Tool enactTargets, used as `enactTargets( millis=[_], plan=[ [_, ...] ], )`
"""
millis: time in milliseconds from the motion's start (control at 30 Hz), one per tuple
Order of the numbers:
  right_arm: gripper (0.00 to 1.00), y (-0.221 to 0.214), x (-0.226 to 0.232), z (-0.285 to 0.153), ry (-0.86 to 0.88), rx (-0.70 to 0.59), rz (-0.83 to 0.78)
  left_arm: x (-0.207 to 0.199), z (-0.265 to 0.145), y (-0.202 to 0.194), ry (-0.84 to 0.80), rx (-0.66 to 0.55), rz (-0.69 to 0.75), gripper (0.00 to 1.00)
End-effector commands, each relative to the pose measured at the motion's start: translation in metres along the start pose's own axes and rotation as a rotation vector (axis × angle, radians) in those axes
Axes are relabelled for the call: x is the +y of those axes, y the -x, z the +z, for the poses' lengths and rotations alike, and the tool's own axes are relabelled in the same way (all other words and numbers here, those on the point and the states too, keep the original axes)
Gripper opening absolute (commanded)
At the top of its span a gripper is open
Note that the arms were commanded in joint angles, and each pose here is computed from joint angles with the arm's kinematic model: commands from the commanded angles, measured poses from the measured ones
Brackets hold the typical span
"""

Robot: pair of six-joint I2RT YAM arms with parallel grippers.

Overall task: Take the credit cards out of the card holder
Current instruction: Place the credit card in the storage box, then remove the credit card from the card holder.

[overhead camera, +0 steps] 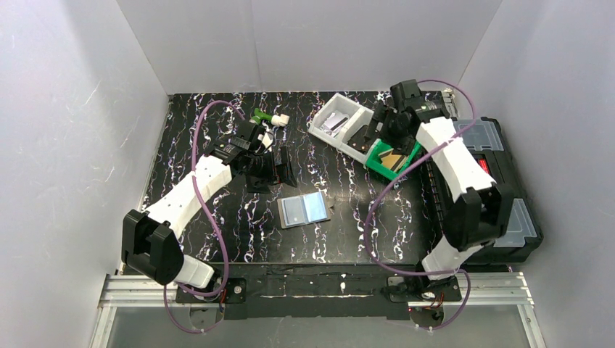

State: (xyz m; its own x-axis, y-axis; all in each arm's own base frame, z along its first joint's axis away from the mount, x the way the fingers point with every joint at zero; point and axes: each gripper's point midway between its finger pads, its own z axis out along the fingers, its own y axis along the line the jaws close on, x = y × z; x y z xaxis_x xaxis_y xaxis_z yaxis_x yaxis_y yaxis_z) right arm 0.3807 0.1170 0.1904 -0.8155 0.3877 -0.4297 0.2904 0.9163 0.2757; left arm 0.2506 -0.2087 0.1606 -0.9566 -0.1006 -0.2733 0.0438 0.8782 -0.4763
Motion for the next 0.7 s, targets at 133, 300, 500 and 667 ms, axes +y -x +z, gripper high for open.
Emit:
enactTargets(
  millis=[133,300,500,667],
  plan=[
    [0.99,-0.054,0.047,-0.032,0.181,-0.015,-0.086,0.006,-0.014,0.009,0.051,-0.037,0.001,0.98],
    [0.98,-0.098,0.071,-0.036,0.251,0.033,-0.168,0.017,-0.014,0.013,0.088,-0.043,-0.029,0.98],
    [0.98,-0.152,0.098,-0.028,0.288,0.120,-0.275,0.031,-0.014,0.015,0.129,-0.046,-0.065,0.98],
    [0.98,-0.194,0.116,-0.015,0.274,0.196,-0.377,0.037,-0.013,0.012,0.124,-0.040,-0.102,0.98]
  ],
)
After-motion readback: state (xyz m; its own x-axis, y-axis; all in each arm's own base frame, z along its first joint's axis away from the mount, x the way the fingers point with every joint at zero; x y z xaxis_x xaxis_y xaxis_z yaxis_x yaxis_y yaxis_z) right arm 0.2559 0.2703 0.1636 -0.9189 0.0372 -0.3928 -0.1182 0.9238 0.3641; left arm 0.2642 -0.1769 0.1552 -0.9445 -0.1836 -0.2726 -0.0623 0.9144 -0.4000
